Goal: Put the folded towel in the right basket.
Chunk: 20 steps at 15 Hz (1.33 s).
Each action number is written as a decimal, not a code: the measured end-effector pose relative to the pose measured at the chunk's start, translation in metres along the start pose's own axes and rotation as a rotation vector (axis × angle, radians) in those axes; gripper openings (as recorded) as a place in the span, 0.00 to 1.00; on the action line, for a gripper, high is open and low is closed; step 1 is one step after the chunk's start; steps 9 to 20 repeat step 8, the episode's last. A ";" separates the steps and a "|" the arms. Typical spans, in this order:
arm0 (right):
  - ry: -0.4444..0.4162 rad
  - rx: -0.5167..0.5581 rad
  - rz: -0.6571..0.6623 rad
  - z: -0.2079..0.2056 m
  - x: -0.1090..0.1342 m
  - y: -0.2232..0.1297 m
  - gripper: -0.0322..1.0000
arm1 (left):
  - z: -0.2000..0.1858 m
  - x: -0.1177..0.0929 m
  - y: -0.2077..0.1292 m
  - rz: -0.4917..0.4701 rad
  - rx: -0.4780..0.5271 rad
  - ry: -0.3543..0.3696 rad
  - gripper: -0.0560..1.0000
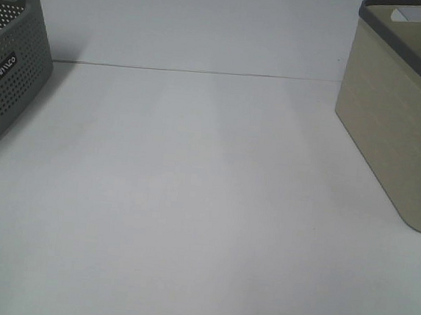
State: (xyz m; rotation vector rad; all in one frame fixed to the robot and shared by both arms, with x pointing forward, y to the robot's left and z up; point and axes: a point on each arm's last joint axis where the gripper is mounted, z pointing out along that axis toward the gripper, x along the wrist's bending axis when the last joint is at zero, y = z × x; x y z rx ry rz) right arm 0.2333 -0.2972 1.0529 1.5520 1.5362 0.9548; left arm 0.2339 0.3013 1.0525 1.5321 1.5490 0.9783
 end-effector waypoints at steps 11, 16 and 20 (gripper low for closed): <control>0.000 0.000 0.000 0.000 0.000 0.000 0.97 | 0.000 0.000 0.000 0.000 0.000 0.000 0.99; 0.000 0.000 0.000 0.000 0.000 0.000 0.97 | 0.000 0.000 0.000 0.000 0.000 0.000 0.99; 0.000 0.000 0.000 0.000 0.000 0.000 0.97 | 0.000 0.000 0.000 0.000 0.000 0.000 0.99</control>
